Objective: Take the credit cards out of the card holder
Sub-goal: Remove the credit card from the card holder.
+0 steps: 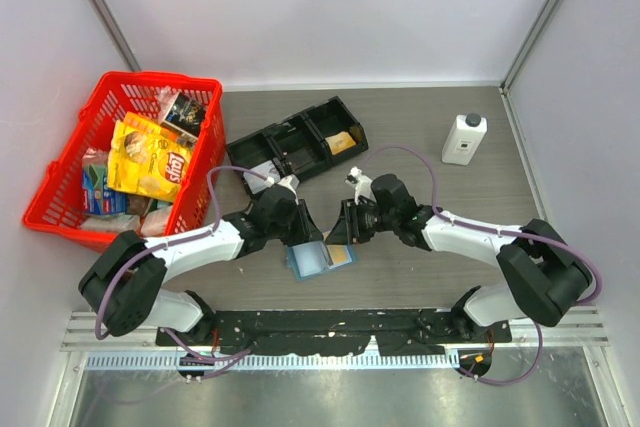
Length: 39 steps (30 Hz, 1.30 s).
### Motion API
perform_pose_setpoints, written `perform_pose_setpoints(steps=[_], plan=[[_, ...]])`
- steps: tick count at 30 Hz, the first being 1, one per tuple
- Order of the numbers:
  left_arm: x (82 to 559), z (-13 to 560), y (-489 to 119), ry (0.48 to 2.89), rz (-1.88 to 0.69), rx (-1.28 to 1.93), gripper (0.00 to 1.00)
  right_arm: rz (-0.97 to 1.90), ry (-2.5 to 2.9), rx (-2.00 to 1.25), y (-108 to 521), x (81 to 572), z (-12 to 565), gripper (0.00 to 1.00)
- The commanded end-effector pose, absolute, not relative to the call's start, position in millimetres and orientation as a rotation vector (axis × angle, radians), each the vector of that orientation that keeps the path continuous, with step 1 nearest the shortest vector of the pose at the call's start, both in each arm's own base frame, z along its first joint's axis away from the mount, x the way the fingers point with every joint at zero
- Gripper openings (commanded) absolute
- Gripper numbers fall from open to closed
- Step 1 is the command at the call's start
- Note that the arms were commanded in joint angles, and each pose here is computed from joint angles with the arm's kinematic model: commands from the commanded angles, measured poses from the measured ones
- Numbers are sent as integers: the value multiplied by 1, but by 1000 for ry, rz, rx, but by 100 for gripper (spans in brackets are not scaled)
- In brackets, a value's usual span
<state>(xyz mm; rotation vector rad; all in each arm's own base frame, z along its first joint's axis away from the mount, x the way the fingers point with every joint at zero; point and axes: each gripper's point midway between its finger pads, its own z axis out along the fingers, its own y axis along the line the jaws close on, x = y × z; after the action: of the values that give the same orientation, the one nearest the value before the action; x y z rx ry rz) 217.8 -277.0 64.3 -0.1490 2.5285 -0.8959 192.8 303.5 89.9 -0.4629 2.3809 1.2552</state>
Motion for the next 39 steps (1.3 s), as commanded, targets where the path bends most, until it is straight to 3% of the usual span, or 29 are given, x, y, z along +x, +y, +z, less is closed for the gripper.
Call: perform_pose_setpoints(steps=[1, 15, 25, 27, 31, 39], plan=[[224, 70, -281, 2502, -911, -139, 25, 1327, 2309, -490, 320, 196, 113, 36], [224, 69, -280, 2506, -910, -138, 26, 1235, 2453, -512, 320, 189, 84, 28], [224, 70, -282, 2504, -916, -134, 25, 1203, 2502, -519, 323, 187, 76, 28], [225, 72, -282, 2499, -917, -135, 25, 1194, 2509, -512, 323, 187, 75, 25], [224, 74, -278, 2494, -907, -142, 29, 1163, 2510, -496, 320, 191, 73, 1], [215, 76, -262, 2487, -862, -148, 43, 1129, 2532, -498, 315, 190, 72, 1]])
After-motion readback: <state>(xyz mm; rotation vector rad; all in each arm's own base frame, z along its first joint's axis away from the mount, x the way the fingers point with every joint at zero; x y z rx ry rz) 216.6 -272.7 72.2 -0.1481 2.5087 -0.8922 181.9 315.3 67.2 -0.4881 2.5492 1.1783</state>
